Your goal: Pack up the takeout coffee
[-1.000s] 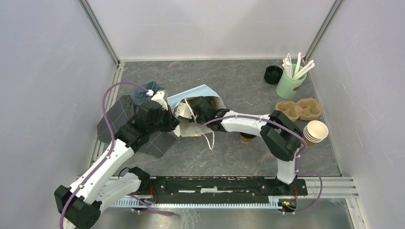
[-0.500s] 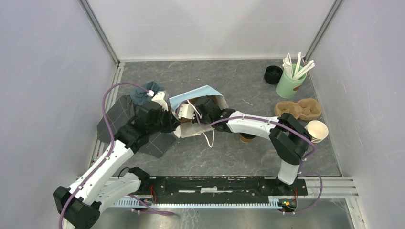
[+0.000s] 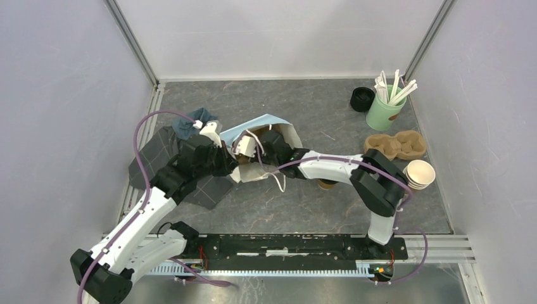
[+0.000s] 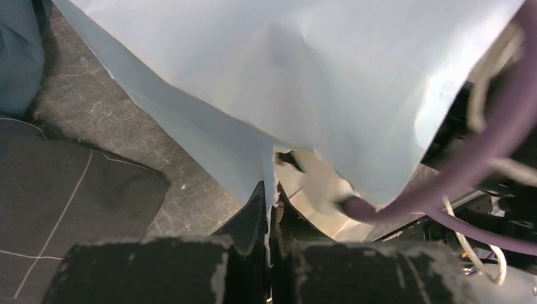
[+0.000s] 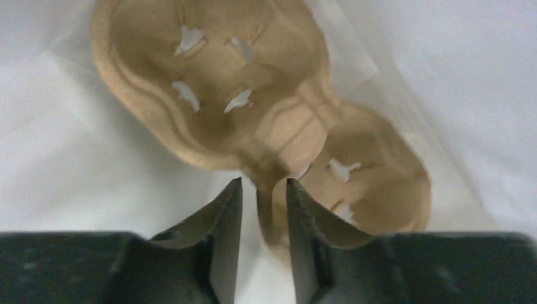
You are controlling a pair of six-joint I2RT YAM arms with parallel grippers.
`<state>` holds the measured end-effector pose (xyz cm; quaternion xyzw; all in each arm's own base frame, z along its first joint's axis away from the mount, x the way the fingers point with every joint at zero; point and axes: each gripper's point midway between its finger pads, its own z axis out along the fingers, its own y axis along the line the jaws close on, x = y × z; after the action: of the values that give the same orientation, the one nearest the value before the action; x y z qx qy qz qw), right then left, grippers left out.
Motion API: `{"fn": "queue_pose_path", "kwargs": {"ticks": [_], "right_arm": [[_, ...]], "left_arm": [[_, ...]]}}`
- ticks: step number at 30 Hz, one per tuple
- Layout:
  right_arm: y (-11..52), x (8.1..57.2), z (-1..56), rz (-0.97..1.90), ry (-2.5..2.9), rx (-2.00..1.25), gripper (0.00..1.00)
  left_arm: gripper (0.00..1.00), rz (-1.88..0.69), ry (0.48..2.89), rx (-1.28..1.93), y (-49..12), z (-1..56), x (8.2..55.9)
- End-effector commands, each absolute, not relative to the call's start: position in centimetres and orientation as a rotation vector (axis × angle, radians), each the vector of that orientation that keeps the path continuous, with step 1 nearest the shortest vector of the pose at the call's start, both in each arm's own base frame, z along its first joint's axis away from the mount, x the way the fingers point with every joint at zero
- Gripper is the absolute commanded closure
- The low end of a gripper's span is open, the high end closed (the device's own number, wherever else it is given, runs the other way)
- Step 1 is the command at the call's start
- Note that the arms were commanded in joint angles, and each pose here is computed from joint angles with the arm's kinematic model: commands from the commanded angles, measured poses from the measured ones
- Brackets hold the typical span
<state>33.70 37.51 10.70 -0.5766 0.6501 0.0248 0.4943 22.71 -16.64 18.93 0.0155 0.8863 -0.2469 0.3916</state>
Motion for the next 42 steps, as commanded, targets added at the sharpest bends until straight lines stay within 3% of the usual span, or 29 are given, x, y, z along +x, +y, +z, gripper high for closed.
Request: {"fn": "queue_pose_path", "kwargs": {"ticks": [1,3,5,17,19,24,33,37,42], "right_arm": [[38.9,35.2,12.3,0.047,1.596,-1.338,0.54],[37.6,34.2,13.6,0.059,1.619,-1.306,0.42],[36.8,33.2,14.3,0.083,1.653,-1.307,0.37],[34.6,29.7,14.2,0.095,1.774,-1.406,0.29],[34.6,29.7,14.3,0.102,1.777,-1.394,0.31],[35.3,30.3,15.3,0.114,1.745,-1.347,0.57],[35.8,34.1,13.8,-0.117,1.595,-1.392,0.59],[39.2,36.6,11.8,-0.035,1.559,-1.354,0.63],[38.7,37.1,13.9,-0.068,1.524,-1.294,0.62]], "left_arm": [[0.98,-0.701,2.242,-0.040,-17.1,19.6,22.2],[0.98,-0.702,2.235,-0.052,-17.1,19.9,22.3],[0.98,-0.691,2.230,-0.062,-16.8,20.0,22.3],[0.98,-0.666,2.247,-0.057,-16.8,20.1,22.7],[0.98,-0.673,2.249,-0.050,-17.0,20.3,22.7],[0.98,-0.679,2.259,-0.037,-17.2,20.2,22.6],[0.98,-0.710,2.278,-0.014,-17.9,19.9,22.6],[0.98,-0.709,2.286,-0.026,-18.0,19.5,22.7],[0.98,-0.689,2.262,-0.059,-17.5,20.1,23.1]]}}
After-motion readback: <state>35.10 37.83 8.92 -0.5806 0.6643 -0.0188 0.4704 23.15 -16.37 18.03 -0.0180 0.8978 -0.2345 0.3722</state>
